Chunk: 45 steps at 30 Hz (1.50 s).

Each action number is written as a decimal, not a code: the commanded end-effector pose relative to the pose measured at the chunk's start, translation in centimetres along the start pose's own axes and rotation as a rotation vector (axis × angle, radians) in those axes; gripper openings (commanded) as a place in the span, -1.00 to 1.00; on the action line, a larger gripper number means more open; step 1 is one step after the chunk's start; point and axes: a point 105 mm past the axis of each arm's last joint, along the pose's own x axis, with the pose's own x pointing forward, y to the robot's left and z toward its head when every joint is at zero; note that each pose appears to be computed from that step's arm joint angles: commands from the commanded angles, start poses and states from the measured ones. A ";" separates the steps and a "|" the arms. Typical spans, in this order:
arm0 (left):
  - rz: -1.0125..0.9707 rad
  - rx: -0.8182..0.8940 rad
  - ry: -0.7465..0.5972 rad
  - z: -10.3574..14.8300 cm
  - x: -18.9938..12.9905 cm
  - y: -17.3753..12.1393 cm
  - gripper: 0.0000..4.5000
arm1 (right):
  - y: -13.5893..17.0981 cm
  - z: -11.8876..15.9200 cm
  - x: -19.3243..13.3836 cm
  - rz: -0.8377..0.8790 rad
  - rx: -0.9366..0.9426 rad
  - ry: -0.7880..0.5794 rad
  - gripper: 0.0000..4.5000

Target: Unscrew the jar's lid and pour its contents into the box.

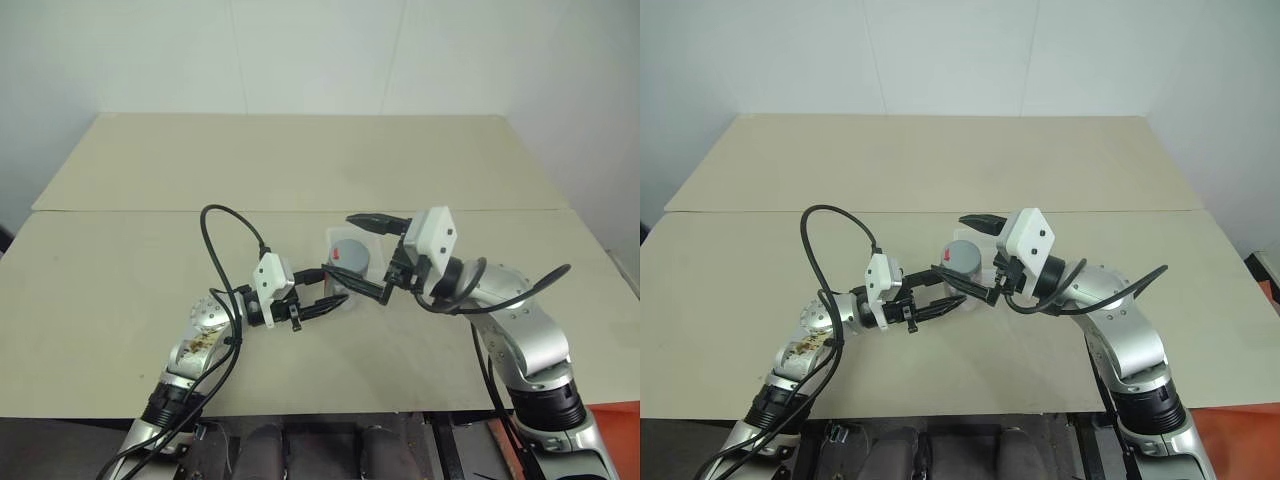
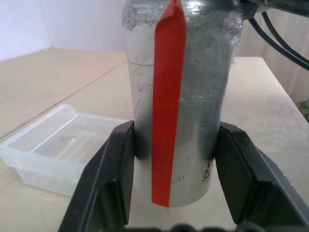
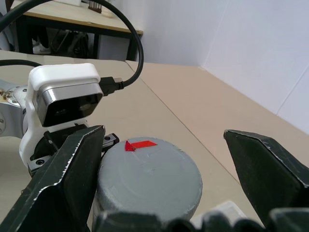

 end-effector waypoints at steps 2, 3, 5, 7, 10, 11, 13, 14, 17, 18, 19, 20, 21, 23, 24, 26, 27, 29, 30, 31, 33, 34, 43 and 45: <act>-0.007 0.037 -0.038 1.1 0.3 0.0 -0.06 | -0.1 1.1 -0.4 0.011 -0.004 -0.030 1.00; -0.008 0.036 -0.039 1.1 0.3 0.0 -0.06 | -0.1 1.0 -0.4 0.015 0.004 -0.028 1.00; -0.008 0.036 -0.040 1.1 0.3 0.0 -0.06 | 0.0 1.0 -0.5 0.022 0.024 -0.026 1.00; -0.008 0.036 -0.040 1.1 0.3 0.0 -0.06 | 0.1 1.0 -0.6 0.028 0.038 -0.025 1.00; -0.008 0.036 -0.039 1.1 0.3 0.0 -0.06 | 0.1 1.0 -0.8 0.030 0.058 -0.024 1.00; -0.008 0.035 -0.039 1.0 0.3 0.0 -0.06 | 0.1 1.0 -0.9 0.029 0.063 -0.023 1.00; -0.007 0.035 -0.038 1.0 0.2 0.0 -0.06 | 0.0 1.0 -1.0 0.027 0.076 -0.024 1.00; -0.007 0.035 -0.038 1.0 0.2 0.0 -0.06 | 0.0 1.0 -1.0 0.025 0.080 -0.025 1.00; -0.006 0.035 -0.039 1.1 0.2 -0.1 -0.06 | -0.2 0.9 -1.2 0.019 0.099 -0.026 1.00; -0.006 0.035 -0.038 1.1 0.2 -0.1 -0.06 | -0.2 0.9 -1.3 0.020 0.105 -0.024 1.00; -0.006 0.035 -0.038 1.1 0.2 -0.1 -0.06 | -0.2 0.9 -1.4 0.024 0.110 -0.023 1.00; -0.006 0.036 -0.038 1.1 0.2 -0.1 -0.06 | -0.1 0.9 -1.4 0.030 0.119 -0.024 1.00; -0.006 0.036 -0.037 1.1 0.2 0.0 -0.06 | 0.0 0.9 -1.5 0.039 0.127 -0.023 1.00; -0.006 0.036 -0.038 1.1 0.2 0.0 -0.06 | 0.3 0.8 -1.5 0.057 0.137 -0.021 1.00; -0.006 0.036 -0.038 1.1 0.2 0.0 -0.06 | 0.4 0.8 -1.6 0.066 0.138 -0.019 1.00; -0.005 0.036 -0.039 1.1 0.2 0.0 -0.06 | 0.6 0.7 -1.6 0.073 0.139 -0.015 1.00; -0.005 0.036 -0.039 1.1 0.2 0.0 -0.06 | 0.6 0.6 -1.6 0.074 0.140 -0.014 1.00; -0.005 0.037 -0.039 1.1 0.2 0.0 -0.06 | 0.6 0.6 -1.6 0.073 0.142 -0.015 1.00; -0.005 0.037 -0.039 1.1 0.2 0.0 -0.06 | 0.6 0.6 -1.6 0.072 0.142 -0.016 1.00; -0.005 0.037 -0.038 1.1 0.2 0.0 -0.06 | 0.5 0.6 -1.6 0.071 0.143 -0.016 1.00; -0.004 0.036 -0.037 1.1 0.2 0.0 -0.06 | 0.5 0.6 -1.6 0.071 0.143 -0.016 1.00; -0.005 0.036 -0.037 1.1 0.2 0.0 -0.06 | 0.5 0.6 -1.6 0.071 0.142 -0.018 1.00; -0.004 0.036 -0.035 1.1 0.1 0.0 -0.06 | 0.5 0.5 -1.5 0.066 0.141 -0.023 0.24; -0.005 0.037 -0.034 1.1 0.2 0.0 -0.06 | 0.6 0.5 -1.5 0.072 0.135 -0.025 0.24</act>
